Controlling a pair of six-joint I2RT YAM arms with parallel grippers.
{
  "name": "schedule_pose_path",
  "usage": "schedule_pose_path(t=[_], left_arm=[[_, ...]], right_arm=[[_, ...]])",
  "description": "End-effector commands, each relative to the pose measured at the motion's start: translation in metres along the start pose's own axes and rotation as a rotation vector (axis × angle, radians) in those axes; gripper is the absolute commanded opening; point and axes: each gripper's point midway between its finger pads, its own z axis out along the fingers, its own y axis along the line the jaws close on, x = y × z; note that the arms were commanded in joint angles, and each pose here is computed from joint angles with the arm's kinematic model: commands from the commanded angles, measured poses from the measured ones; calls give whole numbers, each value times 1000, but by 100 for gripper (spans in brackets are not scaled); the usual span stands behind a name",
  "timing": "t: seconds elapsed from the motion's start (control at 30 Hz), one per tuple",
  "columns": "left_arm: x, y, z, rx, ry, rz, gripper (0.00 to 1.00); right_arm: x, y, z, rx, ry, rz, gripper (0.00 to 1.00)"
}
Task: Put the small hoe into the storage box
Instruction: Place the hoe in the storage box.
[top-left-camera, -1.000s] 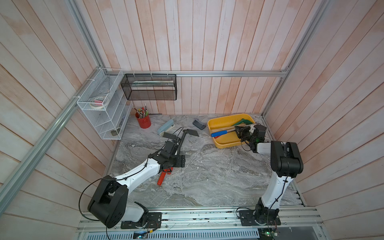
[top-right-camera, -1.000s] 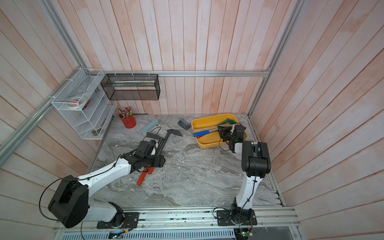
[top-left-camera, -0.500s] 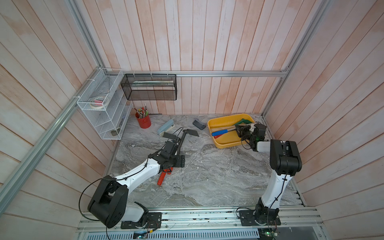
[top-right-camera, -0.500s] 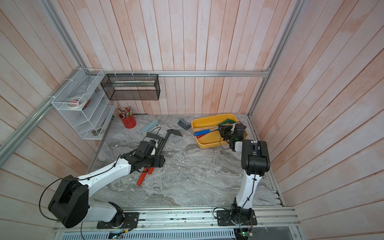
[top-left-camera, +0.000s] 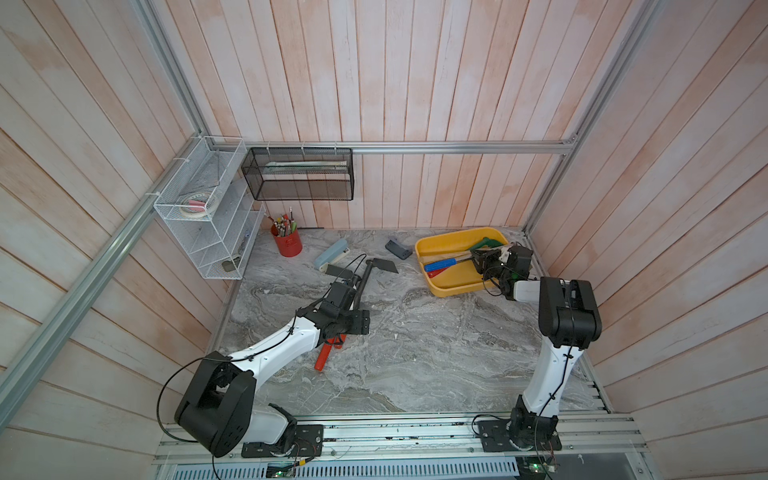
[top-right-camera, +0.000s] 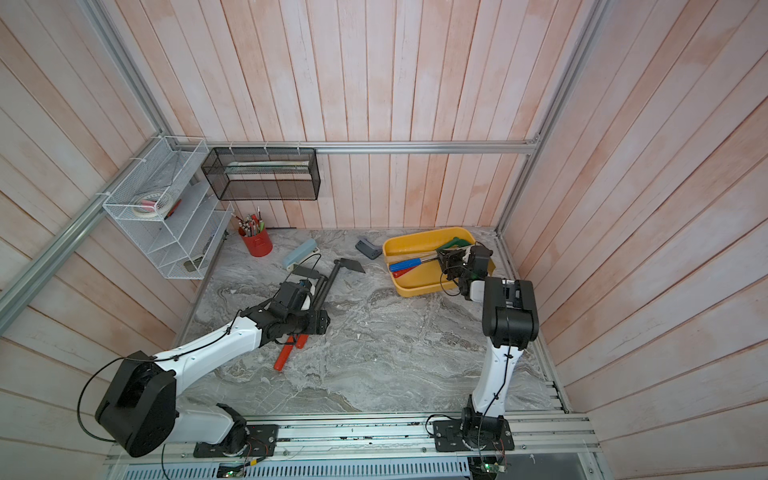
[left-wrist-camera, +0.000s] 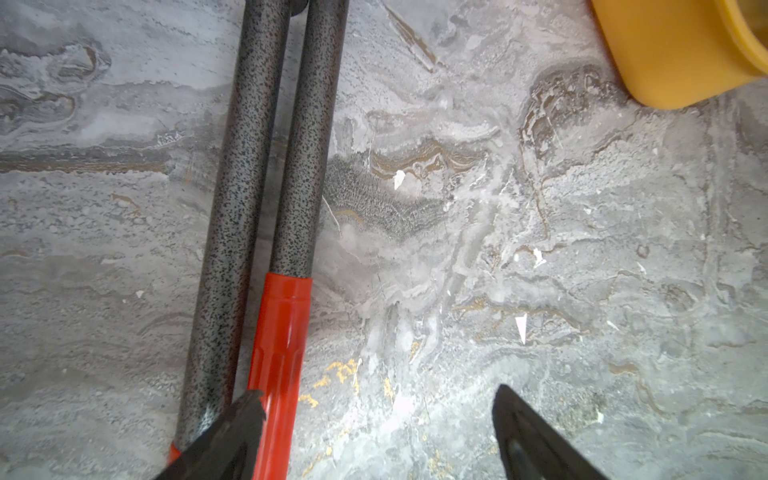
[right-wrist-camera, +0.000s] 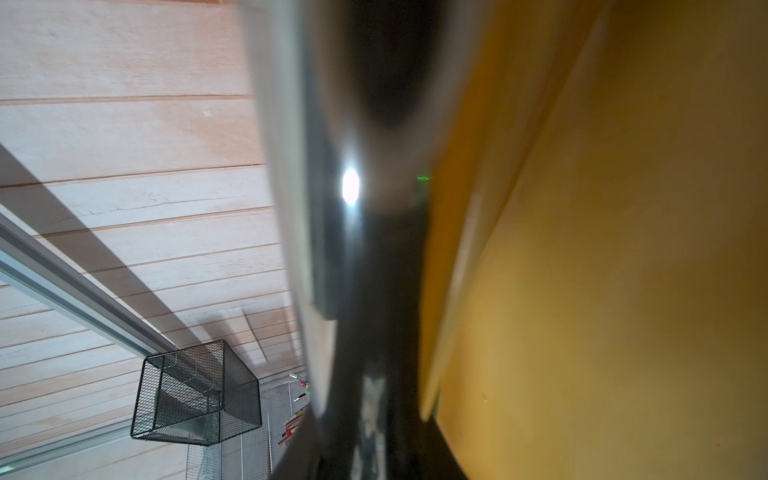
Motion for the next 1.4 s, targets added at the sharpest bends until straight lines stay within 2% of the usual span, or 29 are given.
schedule_pose_path(t=[0.0, 0.7, 1.37], left_arm=[[2, 6, -2, -14, -8, -5, 88], [-1, 4, -2, -9, -13, 1, 88], [1, 7, -6, -23, -15, 0, 88]], right_arm=[[-7, -13, 1, 30, -1, -14, 4], [-11, -10, -4, 45, -4, -26, 33], [-14, -8, -15, 38, -11, -20, 44]])
